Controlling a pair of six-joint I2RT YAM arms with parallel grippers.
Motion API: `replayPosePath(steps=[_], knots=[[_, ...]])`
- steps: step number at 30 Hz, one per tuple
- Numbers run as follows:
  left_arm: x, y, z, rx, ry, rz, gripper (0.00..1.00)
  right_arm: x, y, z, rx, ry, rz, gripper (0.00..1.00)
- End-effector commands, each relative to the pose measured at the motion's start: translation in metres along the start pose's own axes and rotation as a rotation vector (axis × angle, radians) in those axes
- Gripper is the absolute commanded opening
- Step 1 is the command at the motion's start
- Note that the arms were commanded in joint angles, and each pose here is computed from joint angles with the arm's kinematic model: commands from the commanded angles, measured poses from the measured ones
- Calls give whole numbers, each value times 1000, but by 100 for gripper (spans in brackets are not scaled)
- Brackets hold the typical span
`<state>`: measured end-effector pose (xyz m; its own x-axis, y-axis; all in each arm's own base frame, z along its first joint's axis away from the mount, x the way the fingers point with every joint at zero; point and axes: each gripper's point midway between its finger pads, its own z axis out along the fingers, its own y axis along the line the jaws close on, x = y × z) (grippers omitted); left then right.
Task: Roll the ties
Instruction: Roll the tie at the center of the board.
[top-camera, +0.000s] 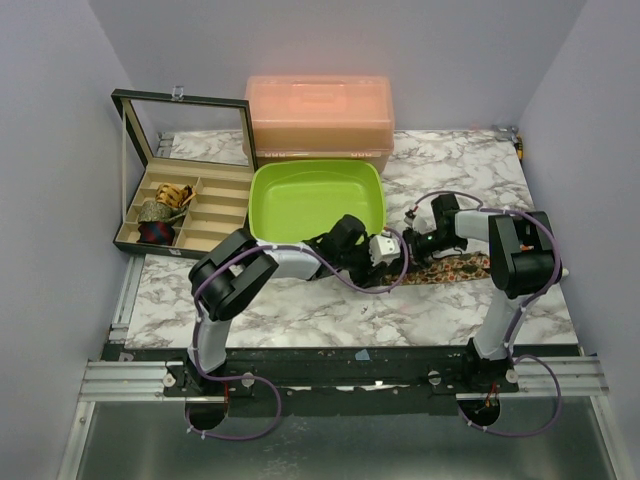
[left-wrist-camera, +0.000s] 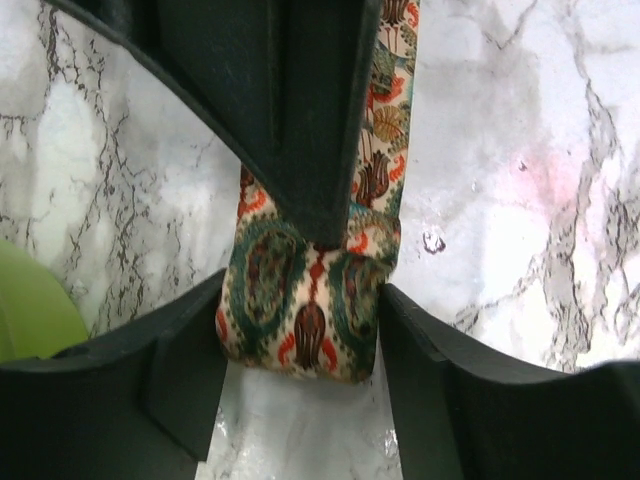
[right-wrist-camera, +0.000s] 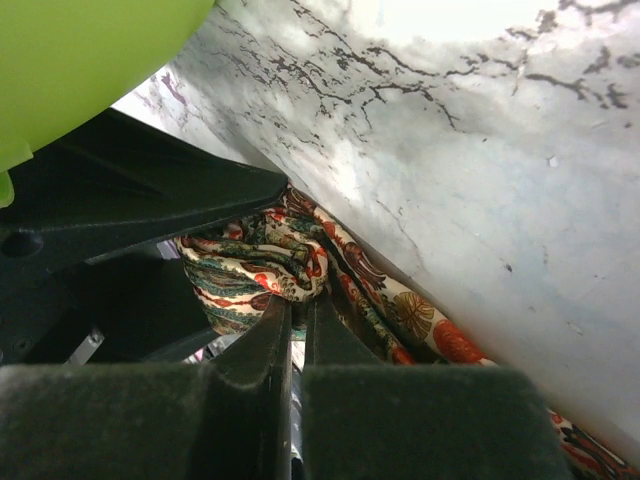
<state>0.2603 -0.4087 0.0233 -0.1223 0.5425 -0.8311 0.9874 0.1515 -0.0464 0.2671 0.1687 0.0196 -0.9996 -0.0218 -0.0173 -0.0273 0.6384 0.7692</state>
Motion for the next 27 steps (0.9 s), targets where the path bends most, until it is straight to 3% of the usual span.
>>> replayPosePath(steps=[1, 3, 9, 16, 19, 21, 27], knots=[[31, -22, -18, 65, -74, -98, 70, 0, -48, 6, 217, 42, -16, 0], [17, -21, -23, 51, -174, -65, 74, 0, -53, 7, 233, 62, -9, 0], [2, -11, -15, 25, -281, -46, 76, 1, -57, 7, 245, 105, -28, 0], [0, 1, 1, -26, -330, -133, 76, 3, -55, 4, 253, 108, -27, 0], [-2, 3, -5, -62, -364, -163, 87, 11, -55, 5, 248, 119, -5, 0], [-1, 4, -7, -85, -372, -166, 88, 15, -54, 7, 244, 126, 8, 0], [15, 9, -2, -111, -343, -187, 83, 22, -58, 8, 261, 136, 36, 0]])
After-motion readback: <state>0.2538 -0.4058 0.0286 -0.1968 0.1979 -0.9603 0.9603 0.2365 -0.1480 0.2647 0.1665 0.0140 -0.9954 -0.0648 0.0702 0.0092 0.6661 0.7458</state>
